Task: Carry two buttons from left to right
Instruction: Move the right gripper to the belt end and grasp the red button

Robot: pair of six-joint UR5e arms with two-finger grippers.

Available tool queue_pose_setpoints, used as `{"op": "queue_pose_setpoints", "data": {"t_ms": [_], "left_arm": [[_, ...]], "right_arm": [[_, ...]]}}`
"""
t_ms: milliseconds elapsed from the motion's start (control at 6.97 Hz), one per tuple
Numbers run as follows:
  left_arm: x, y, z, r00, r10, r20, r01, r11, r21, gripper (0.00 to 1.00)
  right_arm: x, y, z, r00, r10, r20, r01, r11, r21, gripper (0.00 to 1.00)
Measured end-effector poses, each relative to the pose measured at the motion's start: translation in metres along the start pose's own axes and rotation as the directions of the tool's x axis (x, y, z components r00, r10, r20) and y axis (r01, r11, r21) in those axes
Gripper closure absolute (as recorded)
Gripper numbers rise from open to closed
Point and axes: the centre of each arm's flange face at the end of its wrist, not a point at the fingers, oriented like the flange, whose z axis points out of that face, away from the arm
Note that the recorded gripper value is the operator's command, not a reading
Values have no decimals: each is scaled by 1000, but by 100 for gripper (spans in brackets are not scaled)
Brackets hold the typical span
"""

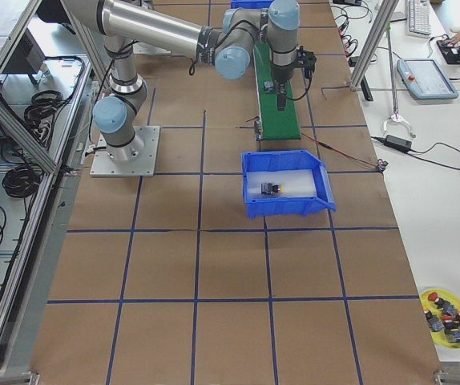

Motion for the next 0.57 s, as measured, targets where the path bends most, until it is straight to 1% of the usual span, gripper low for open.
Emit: {"op": "queue_pose_setpoints", "data": {"t_ms": [143, 430, 574], "left_arm": [[0, 0, 0, 1000, 0, 0, 0, 1000, 0, 0], [0, 0, 0, 1000, 0, 0, 0, 1000, 0, 0], [0, 0, 0, 1000, 0, 0, 0, 1000, 0, 0]], "right_arm": [[-4, 1, 6, 1000, 24, 5, -24, 1000, -14, 0], [-22, 7, 28, 995, 89, 47, -86, 995, -50, 1], [-35, 10, 41, 993, 105, 58, -101, 993, -59, 1]]}}
